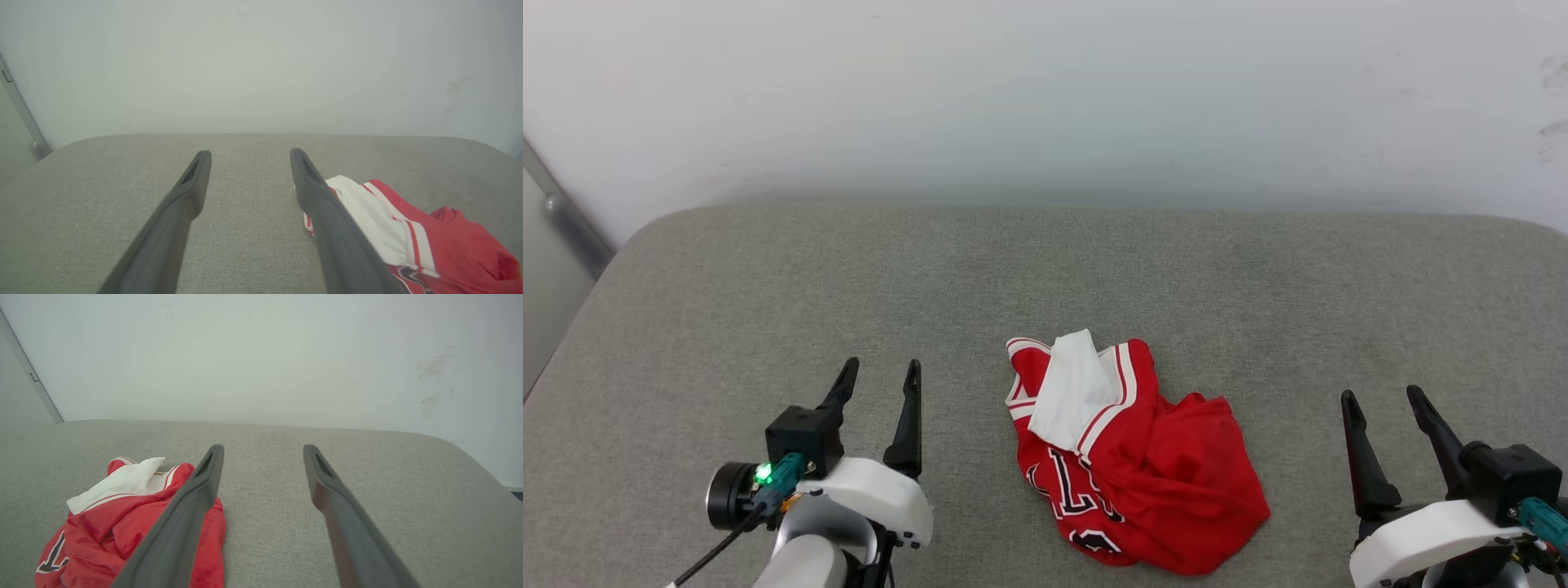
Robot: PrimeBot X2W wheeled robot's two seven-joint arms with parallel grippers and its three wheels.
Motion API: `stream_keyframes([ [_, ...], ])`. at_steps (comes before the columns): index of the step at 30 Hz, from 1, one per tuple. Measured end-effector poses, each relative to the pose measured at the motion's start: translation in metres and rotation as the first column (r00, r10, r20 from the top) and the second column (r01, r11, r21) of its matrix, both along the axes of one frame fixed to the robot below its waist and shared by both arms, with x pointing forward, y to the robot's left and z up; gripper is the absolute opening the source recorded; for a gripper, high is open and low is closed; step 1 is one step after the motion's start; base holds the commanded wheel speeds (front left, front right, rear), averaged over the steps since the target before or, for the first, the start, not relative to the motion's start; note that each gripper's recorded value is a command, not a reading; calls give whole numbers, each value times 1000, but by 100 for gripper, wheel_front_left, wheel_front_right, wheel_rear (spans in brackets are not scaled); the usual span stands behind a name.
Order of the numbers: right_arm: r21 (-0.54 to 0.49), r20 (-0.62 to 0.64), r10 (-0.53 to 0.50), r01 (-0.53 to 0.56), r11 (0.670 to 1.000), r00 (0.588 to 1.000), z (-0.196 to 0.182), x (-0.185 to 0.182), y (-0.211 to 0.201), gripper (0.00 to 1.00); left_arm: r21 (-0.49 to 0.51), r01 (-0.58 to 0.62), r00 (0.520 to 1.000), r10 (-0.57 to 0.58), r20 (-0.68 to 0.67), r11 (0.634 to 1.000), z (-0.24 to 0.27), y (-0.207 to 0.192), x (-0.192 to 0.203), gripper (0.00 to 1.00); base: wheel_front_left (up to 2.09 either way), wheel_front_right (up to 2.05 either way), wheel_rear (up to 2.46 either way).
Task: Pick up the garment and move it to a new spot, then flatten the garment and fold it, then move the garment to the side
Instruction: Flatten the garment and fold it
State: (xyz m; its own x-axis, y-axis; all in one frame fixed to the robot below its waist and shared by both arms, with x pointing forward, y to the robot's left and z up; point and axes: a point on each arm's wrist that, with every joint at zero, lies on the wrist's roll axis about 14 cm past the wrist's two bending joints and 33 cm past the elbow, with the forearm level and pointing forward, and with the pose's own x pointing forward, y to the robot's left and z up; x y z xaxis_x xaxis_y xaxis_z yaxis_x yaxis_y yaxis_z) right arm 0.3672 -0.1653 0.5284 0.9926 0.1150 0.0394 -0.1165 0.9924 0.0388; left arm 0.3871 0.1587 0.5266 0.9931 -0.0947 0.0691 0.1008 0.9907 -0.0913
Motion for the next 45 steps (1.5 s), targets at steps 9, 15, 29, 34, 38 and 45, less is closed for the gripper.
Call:
stream_keyframes([
  [9, 0, -20, 7, -8, 1000, 1000, -5, 5, 3, 100, 33, 275, 944, -263, -198, 961, -4, -59, 25, 100, 0, 0, 0],
  [15, 3, -45, 5, -5, 1000, 999, -14, 8, 2, 100, 17, 444, 781, -377, -497, 896, -47, -91, 26, 100, 0, 0, 0],
  [29, 23, -93, -47, 49, 999, 995, -34, 14, -15, 100, -62, 568, 531, -423, -735, 821, -109, -119, 15, 0, 0, 0, 0],
  [34, 28, -92, -50, 53, 998, 995, -34, 16, -16, 100, -34, 576, 577, -436, -691, 817, -97, -120, 26, 0, 0, 0, 0],
  [38, 31, -86, -48, 51, 998, 995, -32, 17, -15, 100, 31, 549, 672, -419, -610, 835, -71, -108, 42, 0, 0, 0, 0],
  [45, 38, -72, -19, 22, 999, 997, -28, 17, -6, 100, 36, 373, 797, -300, -524, 927, -49, -54, 39, 0, 0, 0, 0],
])
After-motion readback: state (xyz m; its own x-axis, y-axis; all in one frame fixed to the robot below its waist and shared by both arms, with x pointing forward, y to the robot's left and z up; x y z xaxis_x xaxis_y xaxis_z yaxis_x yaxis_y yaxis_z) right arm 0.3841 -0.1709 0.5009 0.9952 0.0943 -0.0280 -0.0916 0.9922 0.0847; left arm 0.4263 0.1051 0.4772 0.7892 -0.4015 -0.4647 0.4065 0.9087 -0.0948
